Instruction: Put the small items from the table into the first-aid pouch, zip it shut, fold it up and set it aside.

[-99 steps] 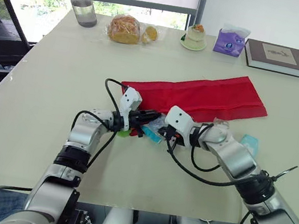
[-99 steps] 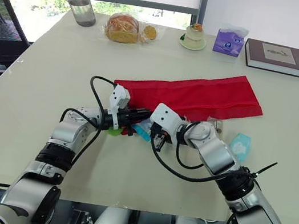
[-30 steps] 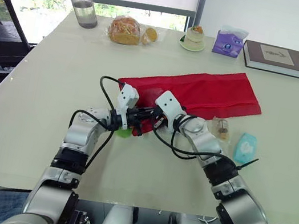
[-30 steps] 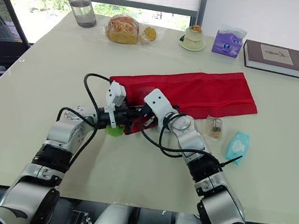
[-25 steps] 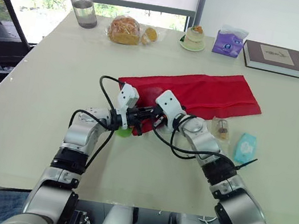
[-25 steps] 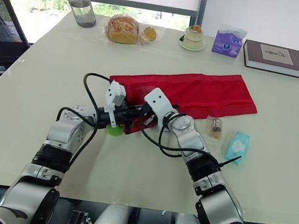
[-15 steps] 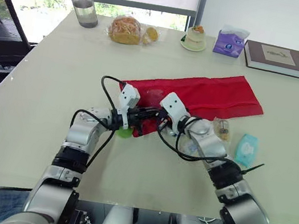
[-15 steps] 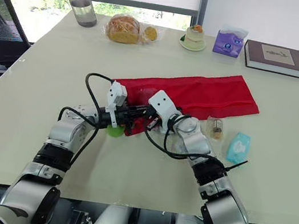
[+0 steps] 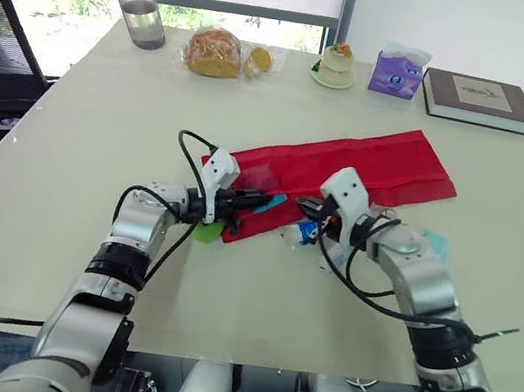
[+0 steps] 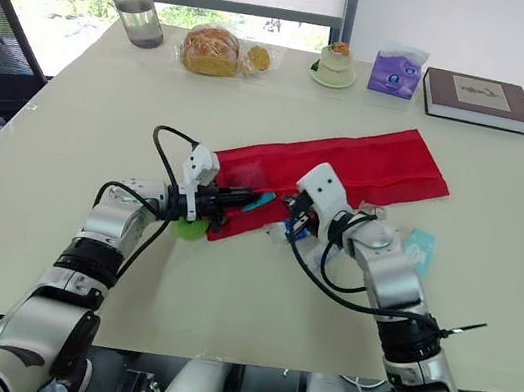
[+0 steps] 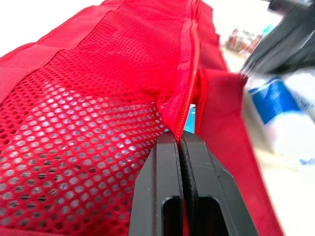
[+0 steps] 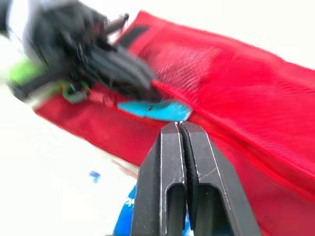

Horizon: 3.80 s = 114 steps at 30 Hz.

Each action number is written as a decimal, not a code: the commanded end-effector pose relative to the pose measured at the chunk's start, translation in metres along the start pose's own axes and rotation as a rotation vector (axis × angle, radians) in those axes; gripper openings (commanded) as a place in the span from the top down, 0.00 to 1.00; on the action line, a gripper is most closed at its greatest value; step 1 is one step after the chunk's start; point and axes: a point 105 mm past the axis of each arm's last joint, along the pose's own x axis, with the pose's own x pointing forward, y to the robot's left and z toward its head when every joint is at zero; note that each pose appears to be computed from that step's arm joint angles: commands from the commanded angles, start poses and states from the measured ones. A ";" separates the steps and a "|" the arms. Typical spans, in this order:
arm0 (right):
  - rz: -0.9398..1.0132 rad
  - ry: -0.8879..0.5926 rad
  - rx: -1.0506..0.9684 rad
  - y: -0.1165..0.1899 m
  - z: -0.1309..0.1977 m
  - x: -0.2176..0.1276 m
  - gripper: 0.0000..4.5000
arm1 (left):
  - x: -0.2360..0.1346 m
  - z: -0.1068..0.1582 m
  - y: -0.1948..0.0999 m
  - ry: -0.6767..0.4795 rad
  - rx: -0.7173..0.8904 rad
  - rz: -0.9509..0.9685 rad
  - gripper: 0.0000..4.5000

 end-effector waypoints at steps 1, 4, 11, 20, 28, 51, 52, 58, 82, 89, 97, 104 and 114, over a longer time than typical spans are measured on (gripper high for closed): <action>-0.023 -0.088 -0.007 -0.004 0.019 -0.017 0.98 | -0.018 -0.002 0.018 0.046 0.058 0.059 1.00; -0.075 -0.126 -0.011 -0.014 0.021 -0.035 0.98 | -0.033 -0.001 0.035 0.090 0.115 0.113 1.00; -0.158 -0.248 -0.106 -0.020 0.027 -0.079 0.98 | -0.048 -0.005 0.053 0.186 0.301 0.197 1.00; -0.136 -0.322 -0.127 -0.023 0.028 -0.143 0.98 | -0.059 -0.024 0.049 0.283 0.491 0.171 1.00; -0.098 -0.307 -0.115 -0.019 0.030 -0.160 0.37 | -0.073 -0.016 0.070 0.308 0.526 0.288 1.00; -0.080 -0.314 -0.126 -0.005 0.037 -0.148 0.00 | -0.075 0.054 0.066 0.137 0.355 0.084 0.02; -0.079 -0.315 -0.128 -0.006 0.038 -0.148 0.00 | -0.072 0.059 0.066 0.129 0.361 0.089 0.02; -0.090 -0.323 -0.140 -0.009 0.042 -0.148 0.00 | -0.016 0.079 0.049 0.115 0.413 0.062 0.02; -0.154 -0.351 -0.174 -0.011 0.046 -0.143 0.00 | 0.047 0.035 0.047 0.374 0.733 0.459 0.02; -0.147 -0.342 -0.189 -0.012 0.047 -0.142 0.00 | 0.048 0.027 0.049 0.426 0.700 0.507 0.02; -0.148 -0.359 -0.205 -0.013 0.055 -0.140 0.00 | 0.043 0.024 0.045 0.441 0.660 0.519 0.36; -0.156 -0.347 -0.205 -0.016 0.053 -0.139 0.00 | 0.051 0.032 0.037 0.400 0.652 0.498 0.97; -0.169 -0.331 -0.197 -0.015 0.051 -0.143 0.00 | 0.078 0.044 0.009 0.278 0.785 0.301 0.97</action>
